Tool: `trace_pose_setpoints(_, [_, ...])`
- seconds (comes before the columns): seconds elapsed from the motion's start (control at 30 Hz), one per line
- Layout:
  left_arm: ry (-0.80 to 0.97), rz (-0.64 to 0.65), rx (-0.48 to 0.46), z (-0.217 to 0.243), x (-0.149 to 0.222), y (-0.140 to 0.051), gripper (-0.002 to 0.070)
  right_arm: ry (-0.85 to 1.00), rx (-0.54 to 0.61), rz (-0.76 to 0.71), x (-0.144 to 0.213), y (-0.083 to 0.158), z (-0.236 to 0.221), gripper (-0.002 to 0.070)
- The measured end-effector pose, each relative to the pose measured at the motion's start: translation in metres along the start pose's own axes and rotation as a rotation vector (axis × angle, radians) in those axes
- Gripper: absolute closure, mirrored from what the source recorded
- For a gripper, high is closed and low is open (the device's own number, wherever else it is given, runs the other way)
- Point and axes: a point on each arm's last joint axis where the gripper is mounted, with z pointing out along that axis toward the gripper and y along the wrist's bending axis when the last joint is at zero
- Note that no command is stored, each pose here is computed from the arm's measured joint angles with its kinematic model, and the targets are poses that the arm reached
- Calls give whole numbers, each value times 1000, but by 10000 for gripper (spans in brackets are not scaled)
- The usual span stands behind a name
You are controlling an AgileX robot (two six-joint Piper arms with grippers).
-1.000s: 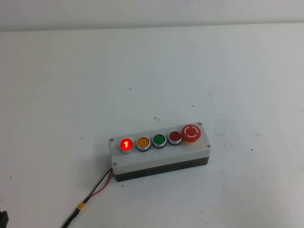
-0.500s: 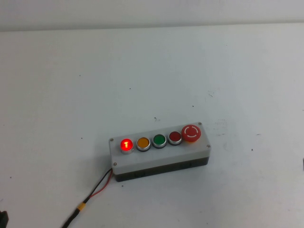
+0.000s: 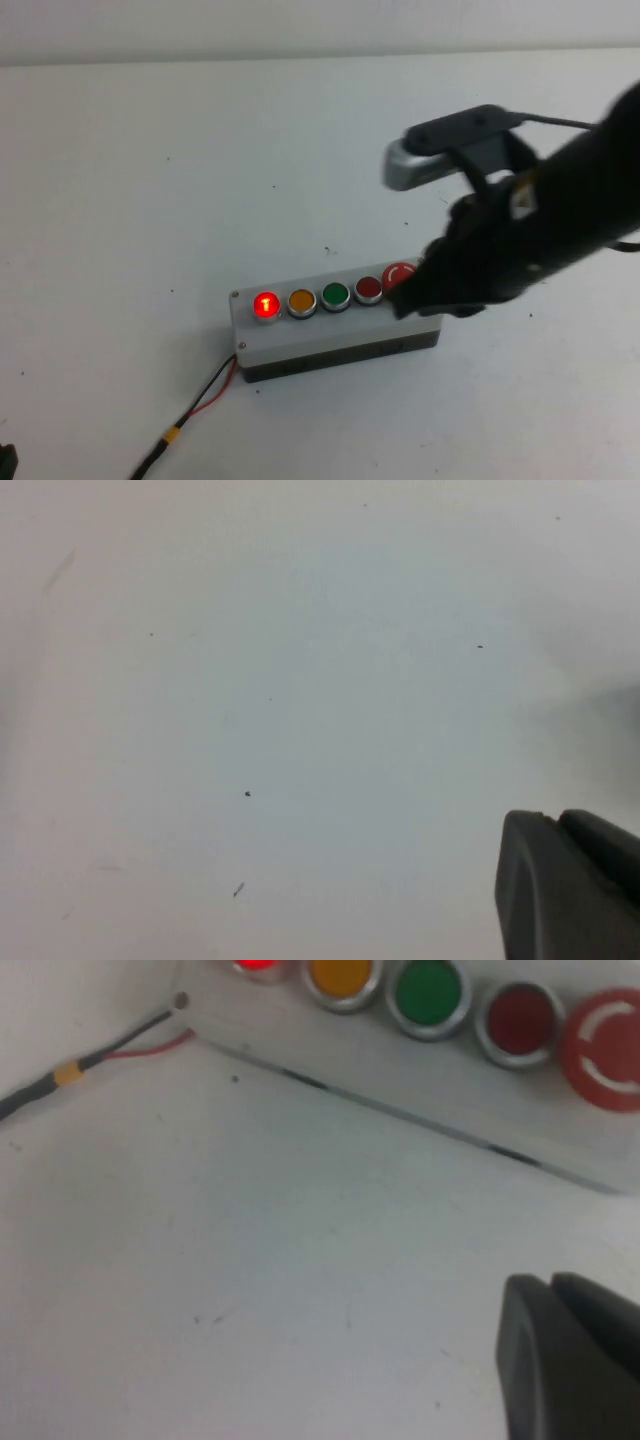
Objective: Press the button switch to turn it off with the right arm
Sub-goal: Press the button to turn off
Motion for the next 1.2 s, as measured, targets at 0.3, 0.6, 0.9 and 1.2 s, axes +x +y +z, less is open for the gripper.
trace_pose_setpoints(0.3, [0,0,0,0,0,0,677,55,0,-207,-57,69,63,692])
trace_pose_setpoints(0.6, [0,0,0,0,0,0,677,78,26,-255,-89,85,112,692])
trace_pose_setpoints(0.9, [0,0,0,0,0,0,677,78,53,-301,-95,84,134,692])
trace_pose_setpoints(1.2, [0,0,0,0,0,0,677,67,65,-312,-97,83,134,692])
